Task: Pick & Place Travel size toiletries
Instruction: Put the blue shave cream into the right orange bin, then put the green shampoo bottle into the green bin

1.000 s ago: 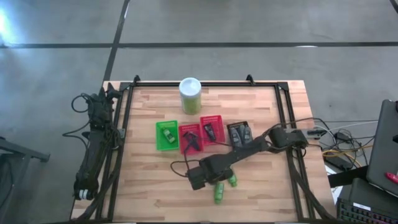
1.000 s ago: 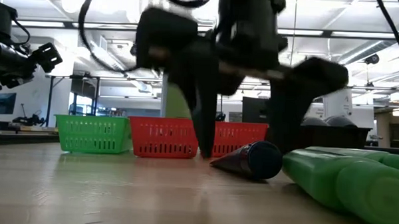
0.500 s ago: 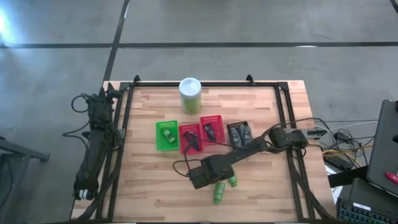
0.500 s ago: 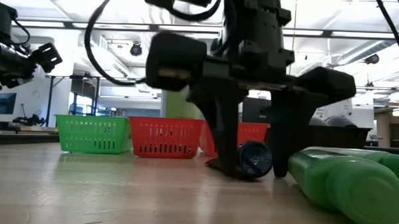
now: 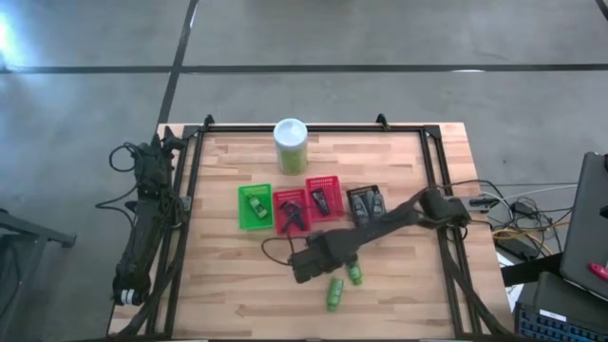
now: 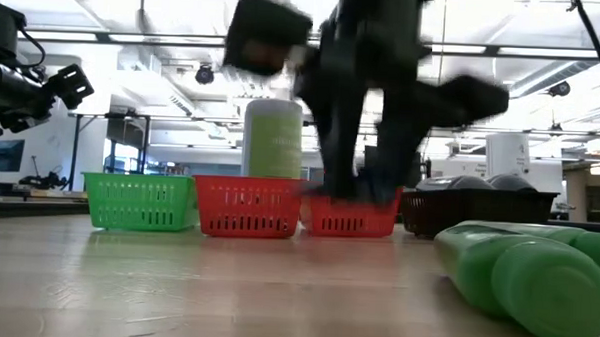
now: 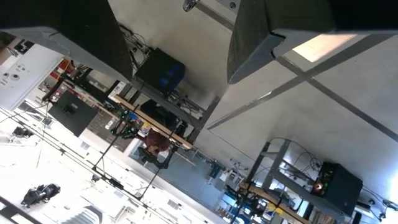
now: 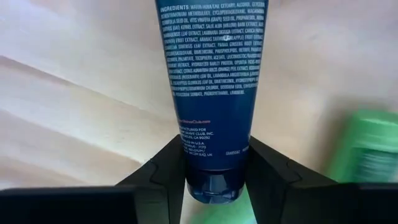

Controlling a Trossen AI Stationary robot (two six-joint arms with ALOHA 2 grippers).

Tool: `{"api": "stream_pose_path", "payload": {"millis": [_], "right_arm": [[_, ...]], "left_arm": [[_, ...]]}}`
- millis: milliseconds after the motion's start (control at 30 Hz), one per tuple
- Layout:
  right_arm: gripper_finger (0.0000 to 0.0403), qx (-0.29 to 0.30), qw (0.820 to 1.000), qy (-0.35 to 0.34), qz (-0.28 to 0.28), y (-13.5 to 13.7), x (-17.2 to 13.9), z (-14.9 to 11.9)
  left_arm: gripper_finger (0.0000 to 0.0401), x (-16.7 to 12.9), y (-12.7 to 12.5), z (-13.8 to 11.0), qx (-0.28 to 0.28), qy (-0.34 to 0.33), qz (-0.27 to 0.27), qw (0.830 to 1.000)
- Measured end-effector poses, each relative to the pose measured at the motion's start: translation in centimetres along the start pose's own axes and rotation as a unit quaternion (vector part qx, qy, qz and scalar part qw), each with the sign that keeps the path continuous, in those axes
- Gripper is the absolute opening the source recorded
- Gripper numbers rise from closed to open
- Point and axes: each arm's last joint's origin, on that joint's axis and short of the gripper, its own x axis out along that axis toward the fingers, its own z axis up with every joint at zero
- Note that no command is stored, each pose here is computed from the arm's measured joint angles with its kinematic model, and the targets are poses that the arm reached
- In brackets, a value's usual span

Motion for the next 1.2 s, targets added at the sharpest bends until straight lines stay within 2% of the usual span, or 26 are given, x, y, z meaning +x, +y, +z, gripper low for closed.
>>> {"api": "stream_pose_path", "payload": {"millis": [167,300,467,600,700,800,900,1200], "right_arm": [[0.0124,0.038,0.996,-0.078,0.012,-1.6,-5.6,1.0],[0.0136,0.061,0.992,-0.107,0.017,-3.3,-9.4,4.0],[0.0132,0.048,0.990,-0.130,-0.020,-5.1,-9.0,10.3],[0.0131,0.036,0.993,-0.105,-0.032,-6.9,-8.5,15.1],[0.0147,0.029,0.997,-0.071,-0.028,-7.6,-7.7,17.4],[0.0173,0.010,0.998,-0.053,-0.017,-7.6,-7.8,17.8],[0.0189,-0.003,0.999,-0.041,-0.006,-7.2,-7.9,17.1],[0.0187,-0.025,0.999,-0.027,-0.023,-6.5,-7.9,13.7]], "left_arm": [[0.0267,0.0,0.0,0.0,0.000,0.000,0.000,1.000],[0.0267,0.0,0.0,0.0,0.001,0.001,0.001,1.000],[0.0267,0.0,0.0,0.0,0.001,0.002,0.002,1.000],[0.0267,0.0,0.0,-0.1,0.001,0.003,0.001,1.000],[0.0267,0.0,0.0,-0.1,0.001,0.003,0.002,1.000],[0.0267,0.0,0.0,-0.1,0.001,0.003,0.002,1.000],[0.0267,0.0,0.0,-0.1,0.001,0.003,0.002,1.000],[0.0267,0.0,0.0,-0.1,0.001,0.003,0.002,1.000]]}}
